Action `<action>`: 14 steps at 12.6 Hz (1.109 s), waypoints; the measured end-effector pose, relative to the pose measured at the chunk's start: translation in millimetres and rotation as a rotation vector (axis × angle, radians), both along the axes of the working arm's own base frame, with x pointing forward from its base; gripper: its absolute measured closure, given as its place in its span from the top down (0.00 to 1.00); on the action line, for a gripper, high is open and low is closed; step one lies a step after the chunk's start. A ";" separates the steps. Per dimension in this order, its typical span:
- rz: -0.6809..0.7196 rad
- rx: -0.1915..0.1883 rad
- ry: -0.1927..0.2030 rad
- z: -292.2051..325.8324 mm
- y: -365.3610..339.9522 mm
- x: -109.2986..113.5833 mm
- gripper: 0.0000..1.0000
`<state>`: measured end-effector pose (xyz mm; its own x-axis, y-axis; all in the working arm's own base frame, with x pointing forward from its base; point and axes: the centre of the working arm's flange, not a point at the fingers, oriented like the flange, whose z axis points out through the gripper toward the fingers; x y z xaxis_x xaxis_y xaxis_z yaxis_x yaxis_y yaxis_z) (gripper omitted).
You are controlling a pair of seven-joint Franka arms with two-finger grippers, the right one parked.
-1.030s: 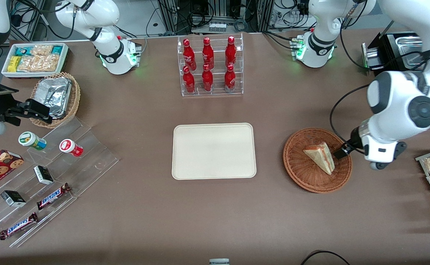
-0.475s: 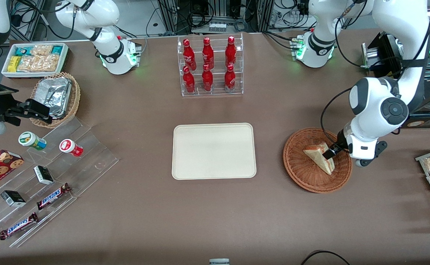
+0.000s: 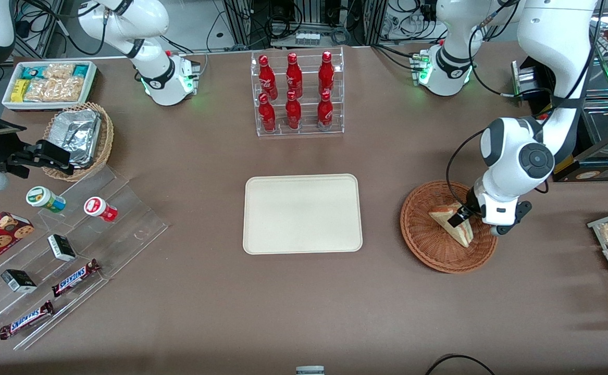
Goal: Place sandwich from basket to tray
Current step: 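Close the left gripper on the sandwich and lift it from the basket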
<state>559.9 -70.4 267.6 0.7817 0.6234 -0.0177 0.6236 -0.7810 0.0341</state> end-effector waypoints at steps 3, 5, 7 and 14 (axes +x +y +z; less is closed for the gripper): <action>-0.017 -0.003 0.004 -9.8 -20.2 -2.6 1.00; -0.017 -0.004 0.009 -15.5 -25.9 -3.6 0.96; -0.016 -0.004 0.011 -16.5 -25.7 -3.7 0.73; -0.070 0.055 0.061 -1.5 -23.7 -2.7 0.22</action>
